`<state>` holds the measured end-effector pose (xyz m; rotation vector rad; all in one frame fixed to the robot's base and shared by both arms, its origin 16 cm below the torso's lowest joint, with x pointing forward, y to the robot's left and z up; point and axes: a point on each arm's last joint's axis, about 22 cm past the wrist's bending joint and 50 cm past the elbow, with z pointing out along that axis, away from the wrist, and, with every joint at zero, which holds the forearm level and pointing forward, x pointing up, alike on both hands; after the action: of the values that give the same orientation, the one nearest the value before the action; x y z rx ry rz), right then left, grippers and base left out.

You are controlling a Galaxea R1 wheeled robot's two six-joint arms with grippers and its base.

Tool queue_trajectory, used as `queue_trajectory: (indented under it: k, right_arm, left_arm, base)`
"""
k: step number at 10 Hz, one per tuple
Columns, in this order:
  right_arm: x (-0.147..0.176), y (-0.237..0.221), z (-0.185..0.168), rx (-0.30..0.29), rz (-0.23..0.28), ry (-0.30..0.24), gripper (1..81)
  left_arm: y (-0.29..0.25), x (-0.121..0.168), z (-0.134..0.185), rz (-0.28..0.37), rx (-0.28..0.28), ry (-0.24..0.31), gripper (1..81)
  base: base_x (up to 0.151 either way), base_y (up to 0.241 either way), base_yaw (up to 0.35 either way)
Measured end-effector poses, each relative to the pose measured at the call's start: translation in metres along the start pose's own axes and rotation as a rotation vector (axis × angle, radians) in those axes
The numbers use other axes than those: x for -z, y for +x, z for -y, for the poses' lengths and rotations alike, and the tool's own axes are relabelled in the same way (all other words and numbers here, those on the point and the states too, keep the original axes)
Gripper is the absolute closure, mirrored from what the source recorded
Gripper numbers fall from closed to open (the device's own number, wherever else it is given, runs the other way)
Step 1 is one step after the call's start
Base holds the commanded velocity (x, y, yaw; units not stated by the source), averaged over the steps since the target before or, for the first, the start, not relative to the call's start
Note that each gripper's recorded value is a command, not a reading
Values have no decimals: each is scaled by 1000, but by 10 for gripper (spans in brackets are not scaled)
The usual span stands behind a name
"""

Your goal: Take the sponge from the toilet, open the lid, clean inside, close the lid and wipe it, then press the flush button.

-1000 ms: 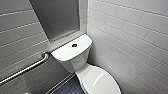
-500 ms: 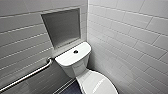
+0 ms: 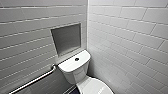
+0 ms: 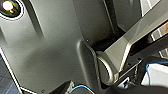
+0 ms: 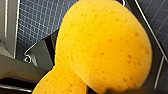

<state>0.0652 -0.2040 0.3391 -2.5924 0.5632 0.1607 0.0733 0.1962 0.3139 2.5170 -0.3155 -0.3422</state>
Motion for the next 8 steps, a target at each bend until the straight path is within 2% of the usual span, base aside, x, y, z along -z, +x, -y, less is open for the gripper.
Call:
queue_trajectory:
  k: [3, 6, 8]
  right_arm:
    - [5, -32, -7, 12, 12, -45, 811]
    - [12, -70, 2, 22, 47, -62, 811]
    - [21, -93, -1, 30, 67, -84, 811]
  left_arm:
    - [-18, 8, -8, 12, 14, 31, 10]
    - [-43, 11, -20, 33, 45, 70, 10]
    - [-62, 14, -28, 47, 94, 92, 10]
  base:
    - [0, 0, 0]
    - [0, 0, 0]
    - [0, 0, 0]
